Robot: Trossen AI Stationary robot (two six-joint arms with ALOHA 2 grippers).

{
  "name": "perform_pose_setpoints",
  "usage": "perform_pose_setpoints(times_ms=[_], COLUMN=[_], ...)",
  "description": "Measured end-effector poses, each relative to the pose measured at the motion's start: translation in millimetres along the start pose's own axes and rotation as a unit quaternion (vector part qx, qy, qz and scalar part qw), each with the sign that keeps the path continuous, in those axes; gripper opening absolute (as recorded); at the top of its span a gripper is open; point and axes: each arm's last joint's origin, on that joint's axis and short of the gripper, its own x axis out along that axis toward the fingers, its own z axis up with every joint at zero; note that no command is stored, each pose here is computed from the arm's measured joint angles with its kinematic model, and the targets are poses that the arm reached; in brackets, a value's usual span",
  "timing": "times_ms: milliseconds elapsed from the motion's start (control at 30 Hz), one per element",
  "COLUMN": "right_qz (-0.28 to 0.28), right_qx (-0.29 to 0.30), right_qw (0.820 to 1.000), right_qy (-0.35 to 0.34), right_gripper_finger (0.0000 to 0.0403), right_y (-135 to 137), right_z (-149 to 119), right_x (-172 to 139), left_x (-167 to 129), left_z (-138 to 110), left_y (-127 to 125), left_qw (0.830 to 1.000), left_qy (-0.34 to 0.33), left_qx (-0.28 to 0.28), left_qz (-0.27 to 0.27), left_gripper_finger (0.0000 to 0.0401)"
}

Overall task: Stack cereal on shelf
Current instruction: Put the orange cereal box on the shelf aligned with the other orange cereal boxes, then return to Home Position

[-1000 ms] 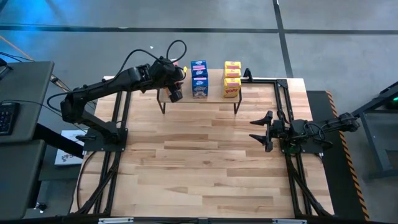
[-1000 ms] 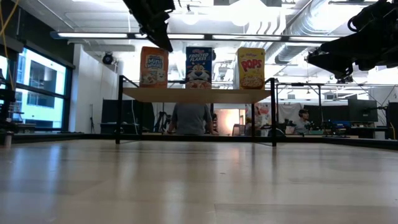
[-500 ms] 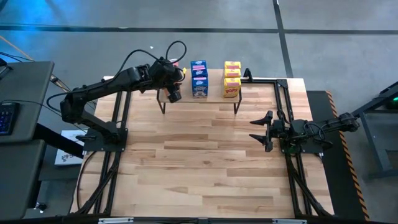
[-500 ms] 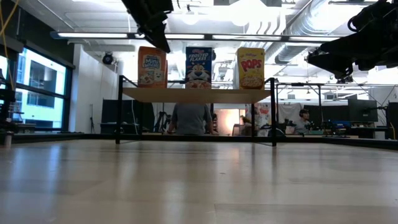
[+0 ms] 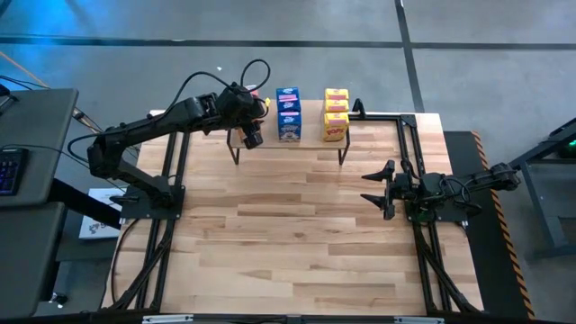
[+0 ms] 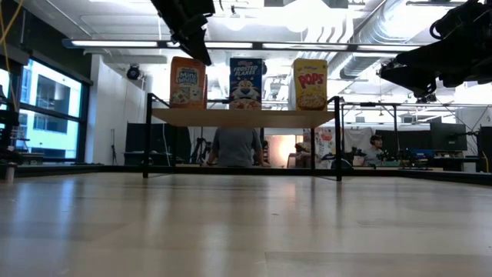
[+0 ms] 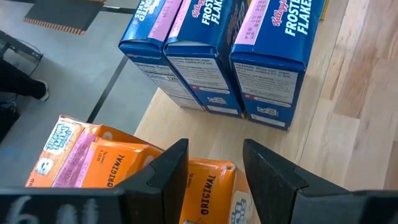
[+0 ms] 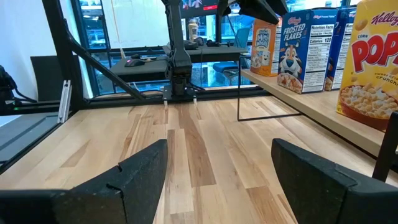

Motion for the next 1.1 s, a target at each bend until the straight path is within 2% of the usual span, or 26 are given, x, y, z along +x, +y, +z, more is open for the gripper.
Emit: perform_pose_setpoints(times_ms=[633, 833, 1100], right_qz=[0.002, 0.002, 0.002], right_qx=[0.000, 0.000, 0.000], right_qw=[1.000, 1.000, 1.000], right_qy=[0.000, 0.000, 0.000], right_gripper_finger=[0.0279, 0.0279, 0.0279], right_y=[0, 0, 0], right_z=[0, 0, 0], right_x=[0, 0, 0], left_x=[-24, -37, -76], left_z=[1, 3, -1], left_y=[-5, -21, -39], left_qw=[1.000, 0.998, 0.993], left_qy=[-0.029, -0.046, -0.086], left_qx=[0.006, 0.016, 0.032], left_qz=[-0.002, -0.028, -0.073], left_gripper_finger=[0.0145, 0.0145, 0.0145])
